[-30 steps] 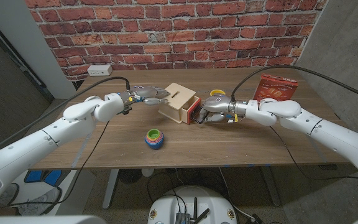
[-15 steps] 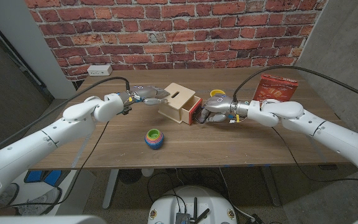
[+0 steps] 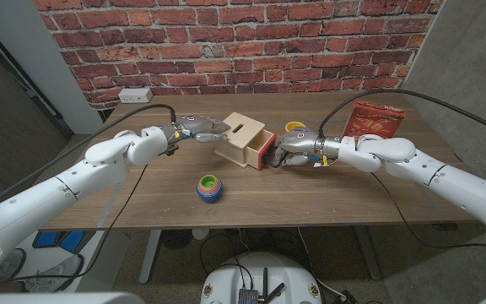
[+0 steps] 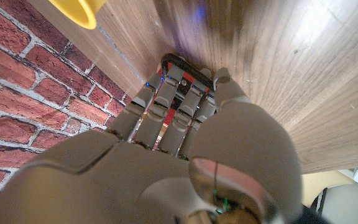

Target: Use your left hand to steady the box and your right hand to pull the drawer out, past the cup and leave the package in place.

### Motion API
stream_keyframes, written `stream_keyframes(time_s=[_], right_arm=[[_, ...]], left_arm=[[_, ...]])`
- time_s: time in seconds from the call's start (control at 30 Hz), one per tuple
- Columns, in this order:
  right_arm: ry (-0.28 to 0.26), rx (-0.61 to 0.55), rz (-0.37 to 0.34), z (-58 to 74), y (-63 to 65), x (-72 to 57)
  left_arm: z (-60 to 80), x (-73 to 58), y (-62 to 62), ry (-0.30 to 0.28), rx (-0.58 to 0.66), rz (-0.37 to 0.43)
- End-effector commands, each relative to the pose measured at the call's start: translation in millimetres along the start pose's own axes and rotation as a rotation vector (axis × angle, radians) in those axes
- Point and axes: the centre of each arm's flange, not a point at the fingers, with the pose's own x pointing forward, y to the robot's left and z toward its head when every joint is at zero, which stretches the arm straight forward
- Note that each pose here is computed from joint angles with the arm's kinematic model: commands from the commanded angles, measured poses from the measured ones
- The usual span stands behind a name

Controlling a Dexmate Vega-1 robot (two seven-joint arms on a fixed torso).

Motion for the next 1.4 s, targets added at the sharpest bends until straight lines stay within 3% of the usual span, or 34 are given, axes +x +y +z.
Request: stream_keyframes(time_s=[0.03,1.4], right_arm=[[0.006,-0.006,0.012,-1.9,1.1,-4.9],[0.041,-0.025,0.055,-6.0,6.3,-31.3]], left_arm=[[-1.2,1.2,0.0,0.005,-0.001,-0.001],[2.7,2.8,3.6,0.001,0.013,0.006]])
